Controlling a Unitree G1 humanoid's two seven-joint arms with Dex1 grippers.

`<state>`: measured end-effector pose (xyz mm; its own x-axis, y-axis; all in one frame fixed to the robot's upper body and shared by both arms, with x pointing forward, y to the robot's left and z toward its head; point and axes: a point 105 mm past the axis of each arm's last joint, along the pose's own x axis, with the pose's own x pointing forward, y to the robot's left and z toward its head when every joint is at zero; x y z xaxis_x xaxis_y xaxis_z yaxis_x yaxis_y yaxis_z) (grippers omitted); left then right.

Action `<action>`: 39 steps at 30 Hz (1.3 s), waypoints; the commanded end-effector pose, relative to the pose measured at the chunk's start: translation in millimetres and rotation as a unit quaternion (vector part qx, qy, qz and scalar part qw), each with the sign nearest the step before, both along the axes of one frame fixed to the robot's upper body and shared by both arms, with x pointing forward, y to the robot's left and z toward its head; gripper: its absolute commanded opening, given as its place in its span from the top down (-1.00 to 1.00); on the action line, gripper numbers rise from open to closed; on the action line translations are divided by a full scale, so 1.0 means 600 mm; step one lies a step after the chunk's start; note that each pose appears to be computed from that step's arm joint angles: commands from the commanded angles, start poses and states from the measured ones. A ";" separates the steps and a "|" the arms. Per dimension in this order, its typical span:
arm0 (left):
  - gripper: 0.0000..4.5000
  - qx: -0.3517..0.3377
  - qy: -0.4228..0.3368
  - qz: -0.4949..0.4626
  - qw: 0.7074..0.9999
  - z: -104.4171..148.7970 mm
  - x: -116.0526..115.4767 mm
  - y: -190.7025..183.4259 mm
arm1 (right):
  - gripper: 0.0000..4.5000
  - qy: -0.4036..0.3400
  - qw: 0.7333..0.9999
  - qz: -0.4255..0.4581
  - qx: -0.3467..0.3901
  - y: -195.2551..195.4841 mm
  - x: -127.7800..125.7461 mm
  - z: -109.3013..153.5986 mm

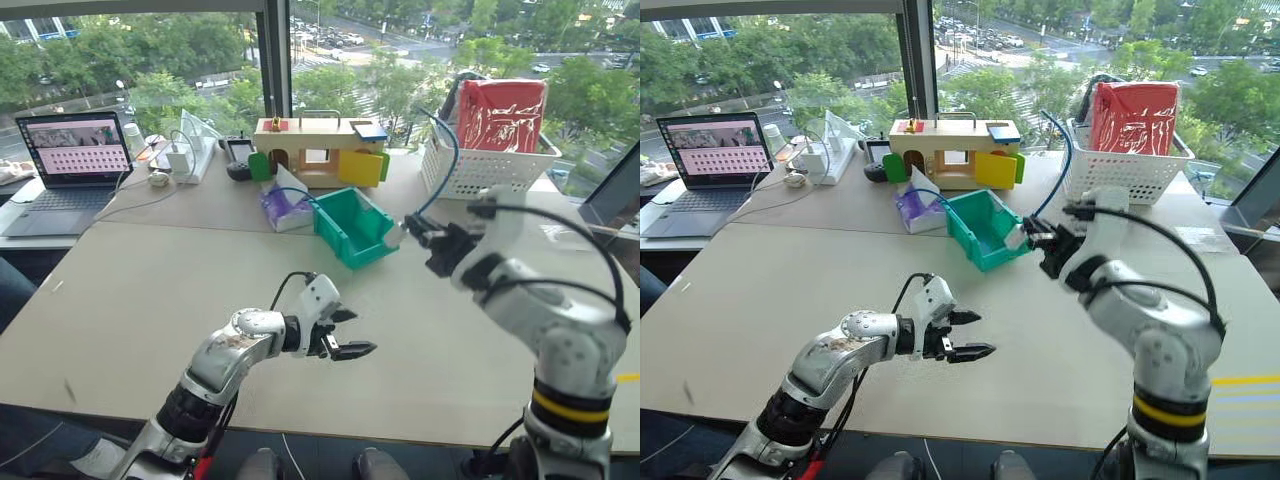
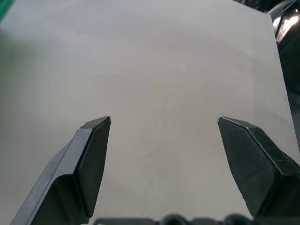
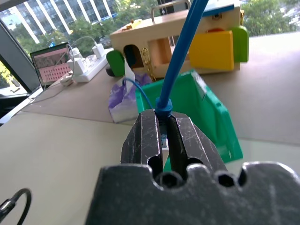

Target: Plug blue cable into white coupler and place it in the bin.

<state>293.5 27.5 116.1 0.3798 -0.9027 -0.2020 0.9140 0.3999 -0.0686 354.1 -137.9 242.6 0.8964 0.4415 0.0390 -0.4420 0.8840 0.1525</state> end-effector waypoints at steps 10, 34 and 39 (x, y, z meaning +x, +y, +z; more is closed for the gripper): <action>-0.74 -0.089 -0.144 0.164 0.972 0.082 0.025 0.050 | 1.00 -0.019 0.997 0.017 -0.070 0.020 0.193 -0.009; -0.77 -0.069 -0.169 0.219 0.958 0.101 0.056 0.099 | -0.99 -0.123 0.985 0.090 -0.086 -0.040 0.040 0.034; -0.77 -0.052 -0.166 0.238 0.956 0.092 0.078 0.122 | -0.99 -0.100 0.988 -0.018 -0.114 -0.111 -0.061 -0.046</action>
<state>335.9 92.7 161.3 0.7711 -0.6347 0.0496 0.6284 0.7713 0.1007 337.4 -200.8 202.6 0.8819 0.4668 0.0653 -0.4614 0.8833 -0.0832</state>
